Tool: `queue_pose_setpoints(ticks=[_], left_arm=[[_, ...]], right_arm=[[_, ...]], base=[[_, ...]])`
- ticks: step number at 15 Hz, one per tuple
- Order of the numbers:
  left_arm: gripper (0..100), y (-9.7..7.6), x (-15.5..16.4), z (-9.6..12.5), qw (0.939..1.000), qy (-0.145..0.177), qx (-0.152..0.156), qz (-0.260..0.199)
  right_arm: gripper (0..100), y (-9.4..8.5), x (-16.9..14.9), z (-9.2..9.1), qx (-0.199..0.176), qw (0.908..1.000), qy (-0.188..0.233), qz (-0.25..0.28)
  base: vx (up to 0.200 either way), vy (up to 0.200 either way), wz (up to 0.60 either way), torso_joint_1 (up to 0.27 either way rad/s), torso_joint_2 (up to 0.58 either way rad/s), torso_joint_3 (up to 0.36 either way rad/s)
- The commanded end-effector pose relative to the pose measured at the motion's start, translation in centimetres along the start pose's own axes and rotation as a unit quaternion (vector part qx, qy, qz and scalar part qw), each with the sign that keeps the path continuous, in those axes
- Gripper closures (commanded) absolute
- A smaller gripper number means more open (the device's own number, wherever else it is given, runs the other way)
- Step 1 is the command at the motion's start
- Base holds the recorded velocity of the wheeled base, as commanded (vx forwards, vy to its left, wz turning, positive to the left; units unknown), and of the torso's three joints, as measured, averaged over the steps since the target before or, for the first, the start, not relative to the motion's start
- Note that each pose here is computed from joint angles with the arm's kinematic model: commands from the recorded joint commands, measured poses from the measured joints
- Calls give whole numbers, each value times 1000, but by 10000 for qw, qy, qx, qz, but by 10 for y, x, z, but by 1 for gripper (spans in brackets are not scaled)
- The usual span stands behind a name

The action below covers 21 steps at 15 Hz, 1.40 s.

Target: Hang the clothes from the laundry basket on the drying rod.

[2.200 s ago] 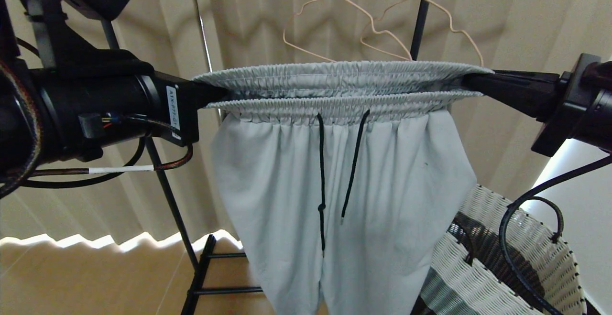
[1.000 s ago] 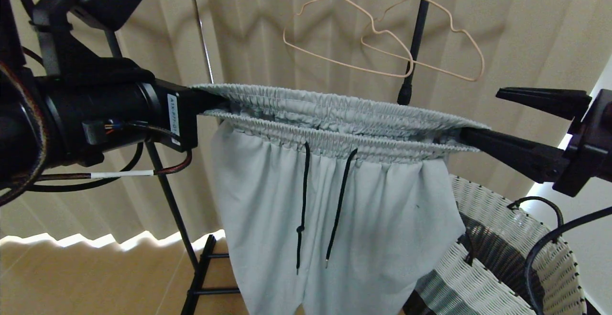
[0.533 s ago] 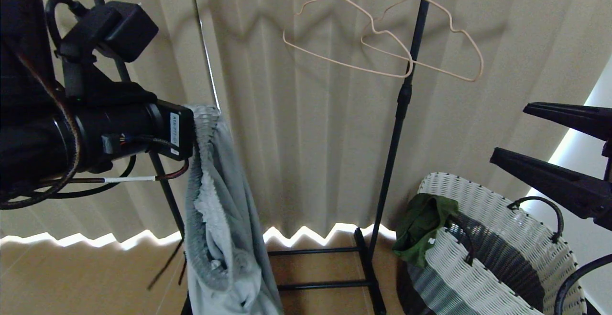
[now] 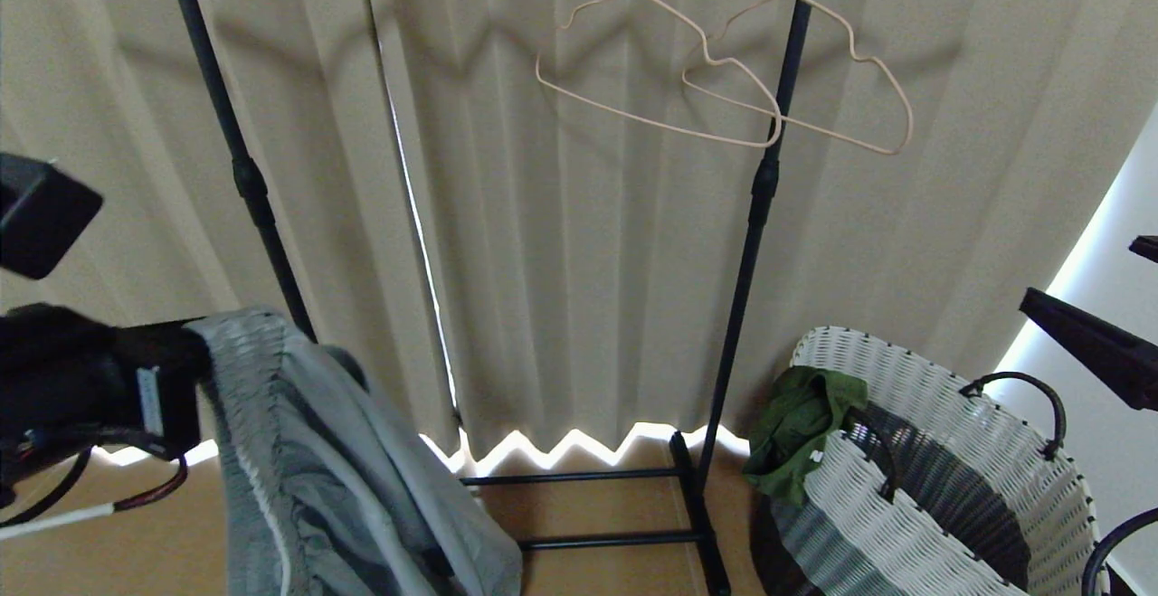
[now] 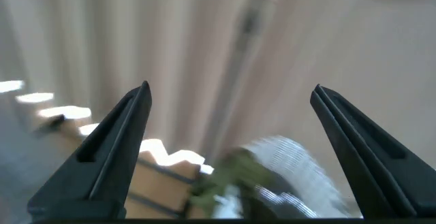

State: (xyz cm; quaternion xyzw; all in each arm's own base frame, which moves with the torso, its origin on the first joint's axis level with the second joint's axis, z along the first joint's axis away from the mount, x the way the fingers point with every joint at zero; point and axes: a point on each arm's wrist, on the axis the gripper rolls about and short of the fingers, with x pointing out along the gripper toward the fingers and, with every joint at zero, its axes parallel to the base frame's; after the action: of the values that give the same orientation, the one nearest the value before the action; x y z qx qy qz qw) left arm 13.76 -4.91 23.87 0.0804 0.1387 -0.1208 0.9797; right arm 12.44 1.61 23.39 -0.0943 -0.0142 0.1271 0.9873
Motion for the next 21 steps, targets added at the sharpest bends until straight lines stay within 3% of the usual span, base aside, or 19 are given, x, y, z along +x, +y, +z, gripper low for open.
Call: queue_pose_setpoints(ticks=[1,5,10,14,18,21], left_arm=[[100,12,-54,-44,9977,-339,-272,511],[100,8,-88,-72,9954,-879,-342,187],[100,9,-91,-64,9934,-1114,-245,135],[100,11,-91,-64,9926,-1131,-213,389],[100,9,-87,-70,9947,-1013,-14,148],[100,8,-87,-69,9927,-1209,-15,-6]], right_arm=[[0,-4,-10,-14,-16,9989,88,-468],[0,-1,-25,-23,-42,9971,-81,-750],[0,9,-49,-43,-25,9972,-69,-740],[0,10,-53,-45,-44,9971,-89,-752],[0,12,-57,-47,-28,9975,-139,-698],[0,13,-57,-53,-7,9978,-14,-667]], base=[[0,0,0,0,0,0],[0,0,0,0,0,0],[0,0,0,0,0,0],[0,0,0,9,-59,-94],[0,0,0,56,-428,-334],[0,0,0,106,-444,-347]])
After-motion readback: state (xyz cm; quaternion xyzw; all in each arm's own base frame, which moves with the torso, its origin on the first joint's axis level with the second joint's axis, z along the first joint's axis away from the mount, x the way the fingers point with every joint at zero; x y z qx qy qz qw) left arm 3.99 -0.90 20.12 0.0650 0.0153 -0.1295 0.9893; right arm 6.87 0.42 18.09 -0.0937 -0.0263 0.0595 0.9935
